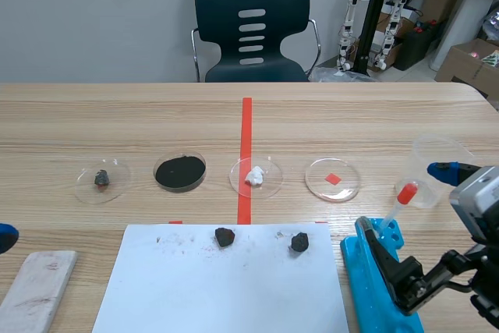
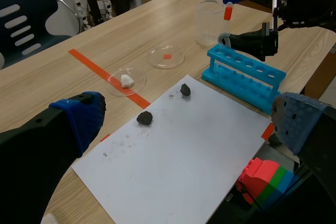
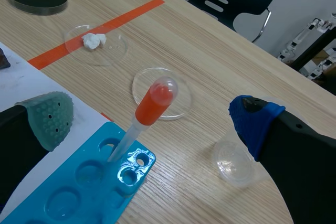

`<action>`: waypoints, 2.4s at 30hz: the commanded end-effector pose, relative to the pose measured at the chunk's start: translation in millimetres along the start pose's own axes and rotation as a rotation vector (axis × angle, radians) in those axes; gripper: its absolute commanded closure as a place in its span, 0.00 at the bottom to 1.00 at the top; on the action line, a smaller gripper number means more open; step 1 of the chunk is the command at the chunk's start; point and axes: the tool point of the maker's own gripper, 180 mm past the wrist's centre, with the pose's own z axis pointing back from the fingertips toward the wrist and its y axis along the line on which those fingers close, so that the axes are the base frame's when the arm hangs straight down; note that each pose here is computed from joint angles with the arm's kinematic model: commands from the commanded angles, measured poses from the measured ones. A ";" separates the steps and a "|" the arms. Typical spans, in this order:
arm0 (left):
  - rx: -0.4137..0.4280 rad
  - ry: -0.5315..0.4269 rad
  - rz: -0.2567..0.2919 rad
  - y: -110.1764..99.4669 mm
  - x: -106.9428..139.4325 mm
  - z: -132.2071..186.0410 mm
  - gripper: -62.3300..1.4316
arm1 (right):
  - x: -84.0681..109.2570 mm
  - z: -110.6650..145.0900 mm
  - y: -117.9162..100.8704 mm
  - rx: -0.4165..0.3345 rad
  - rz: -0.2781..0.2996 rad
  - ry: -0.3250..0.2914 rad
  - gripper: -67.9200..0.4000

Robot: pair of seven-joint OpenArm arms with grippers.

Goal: Pick up the dropper by the top with the right hand

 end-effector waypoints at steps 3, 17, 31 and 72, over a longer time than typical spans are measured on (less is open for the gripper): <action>-0.002 -0.041 0.008 -0.6 9.1 -2.8 0.00 | 12.8 -5.9 -6.7 -0.016 0.006 -0.048 0.22; -0.002 -0.041 0.008 -0.6 9.1 -2.8 0.00 | 14.5 -6.9 -7.8 -0.018 0.008 -0.056 0.25; -0.002 -0.041 0.008 -0.6 9.1 -2.8 0.00 | 14.5 -4.7 -1.9 -0.002 -0.004 -0.060 0.31; -0.002 -0.041 0.008 -0.6 9.1 -2.8 0.00 | 11.0 -0.3 14.0 0.031 -0.031 -0.049 0.78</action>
